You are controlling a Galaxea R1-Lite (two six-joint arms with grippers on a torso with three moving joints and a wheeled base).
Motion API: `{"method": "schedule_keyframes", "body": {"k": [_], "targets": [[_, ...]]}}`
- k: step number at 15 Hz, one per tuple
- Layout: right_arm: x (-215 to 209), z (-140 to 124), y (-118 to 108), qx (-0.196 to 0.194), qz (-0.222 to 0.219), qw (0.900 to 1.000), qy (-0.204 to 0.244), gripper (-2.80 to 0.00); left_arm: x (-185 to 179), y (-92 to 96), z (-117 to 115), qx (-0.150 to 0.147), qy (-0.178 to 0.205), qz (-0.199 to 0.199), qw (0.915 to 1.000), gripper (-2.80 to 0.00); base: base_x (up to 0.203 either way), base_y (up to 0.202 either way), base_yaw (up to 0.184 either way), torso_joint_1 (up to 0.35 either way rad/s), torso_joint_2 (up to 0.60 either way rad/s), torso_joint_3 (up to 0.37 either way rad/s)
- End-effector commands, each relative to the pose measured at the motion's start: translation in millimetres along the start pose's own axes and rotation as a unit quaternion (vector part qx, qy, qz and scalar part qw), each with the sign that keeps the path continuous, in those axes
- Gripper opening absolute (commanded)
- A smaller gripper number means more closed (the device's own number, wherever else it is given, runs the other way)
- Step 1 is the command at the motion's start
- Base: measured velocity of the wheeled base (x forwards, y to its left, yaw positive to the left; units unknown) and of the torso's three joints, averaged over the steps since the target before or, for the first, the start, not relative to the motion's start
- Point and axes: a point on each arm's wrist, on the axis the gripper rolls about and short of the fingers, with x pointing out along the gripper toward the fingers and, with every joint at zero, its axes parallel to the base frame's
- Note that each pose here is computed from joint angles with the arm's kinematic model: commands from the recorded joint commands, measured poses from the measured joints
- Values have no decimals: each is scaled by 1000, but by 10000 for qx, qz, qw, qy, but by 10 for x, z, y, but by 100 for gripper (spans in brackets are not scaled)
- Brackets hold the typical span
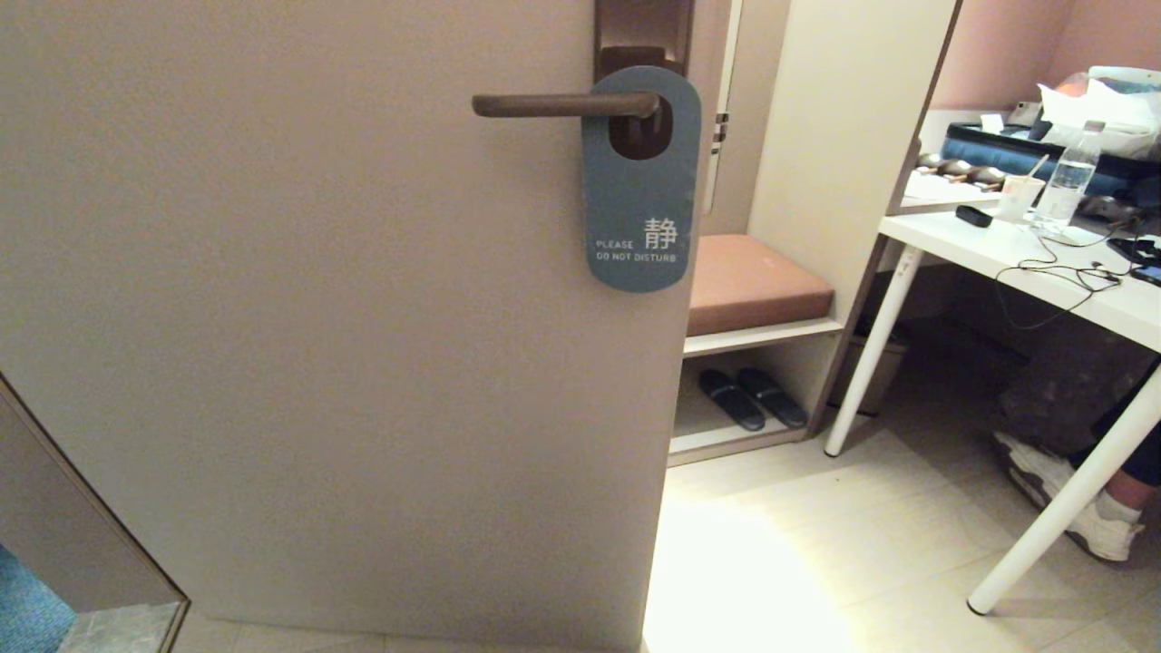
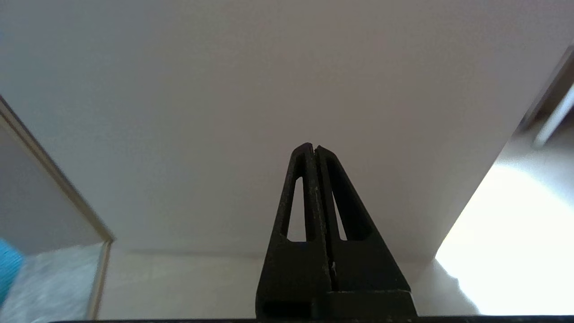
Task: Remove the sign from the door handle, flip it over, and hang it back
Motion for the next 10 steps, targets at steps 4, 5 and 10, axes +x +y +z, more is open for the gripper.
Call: {"method": "schedule_keyframes", "body": {"k": [4,5,10], "targets": [[0,1,0,2,5,10000,-3,-280,-52,0,-16,-190,-360,10,9992,-280,0,0,0,0,0,0],[0,1,0,2,5,10000,-3,-280,-53,0,-13,-187,-367,10,9992,-280,0,0,0,0,0,0],[0,1,0,2,5,10000,-3,-280,-52,0,-16,-190,-360,10,9992,-280,0,0,0,0,0,0]]}}
